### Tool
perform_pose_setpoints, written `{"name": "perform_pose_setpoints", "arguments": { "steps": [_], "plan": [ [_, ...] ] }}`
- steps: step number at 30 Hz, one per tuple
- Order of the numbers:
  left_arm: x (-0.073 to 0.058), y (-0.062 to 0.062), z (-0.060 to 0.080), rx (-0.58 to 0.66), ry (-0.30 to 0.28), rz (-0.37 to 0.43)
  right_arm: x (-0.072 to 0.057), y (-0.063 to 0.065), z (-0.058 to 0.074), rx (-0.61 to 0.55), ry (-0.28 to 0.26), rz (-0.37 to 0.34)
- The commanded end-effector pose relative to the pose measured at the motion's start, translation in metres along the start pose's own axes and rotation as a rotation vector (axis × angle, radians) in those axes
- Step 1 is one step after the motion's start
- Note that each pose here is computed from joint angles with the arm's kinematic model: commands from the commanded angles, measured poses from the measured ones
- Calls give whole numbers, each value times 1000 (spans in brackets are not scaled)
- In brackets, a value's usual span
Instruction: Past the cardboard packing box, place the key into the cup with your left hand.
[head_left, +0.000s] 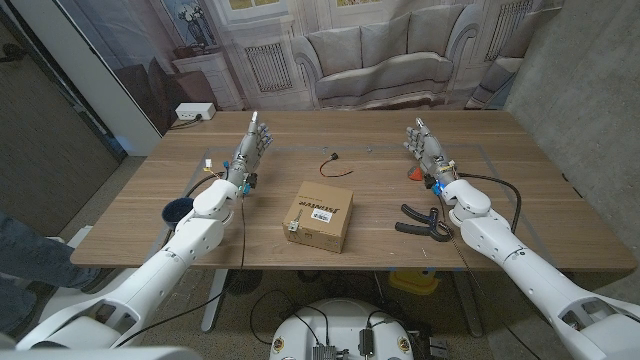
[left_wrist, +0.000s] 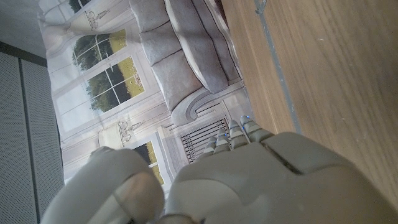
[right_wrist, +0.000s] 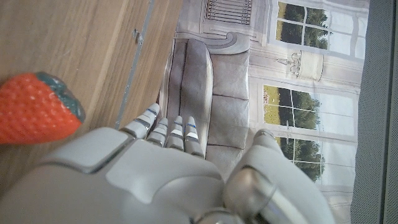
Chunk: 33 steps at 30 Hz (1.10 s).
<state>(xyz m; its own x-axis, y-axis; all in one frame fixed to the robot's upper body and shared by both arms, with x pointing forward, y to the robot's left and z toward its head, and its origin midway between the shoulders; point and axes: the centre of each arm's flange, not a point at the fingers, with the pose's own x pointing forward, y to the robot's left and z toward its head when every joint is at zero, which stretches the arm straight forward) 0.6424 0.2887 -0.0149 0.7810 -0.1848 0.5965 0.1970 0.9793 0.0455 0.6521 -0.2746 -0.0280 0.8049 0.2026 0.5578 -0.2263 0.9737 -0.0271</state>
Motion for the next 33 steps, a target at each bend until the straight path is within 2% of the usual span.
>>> {"name": "perform_pose_setpoints", "arguments": {
  "steps": [1,16,27,33],
  "plan": [
    [-3,-6,14,7,-42,-10,-4,15,-5,24,5,17],
    [-11,-2,24,46,-40,-25,-18,15,-7,34,4,-12],
    [-23,7,40,95,-52,0,-13,10,-8,35,18,-12],
    [-28,13,43,118,-38,9,-9,8,-9,47,21,-15]
  ]
}}
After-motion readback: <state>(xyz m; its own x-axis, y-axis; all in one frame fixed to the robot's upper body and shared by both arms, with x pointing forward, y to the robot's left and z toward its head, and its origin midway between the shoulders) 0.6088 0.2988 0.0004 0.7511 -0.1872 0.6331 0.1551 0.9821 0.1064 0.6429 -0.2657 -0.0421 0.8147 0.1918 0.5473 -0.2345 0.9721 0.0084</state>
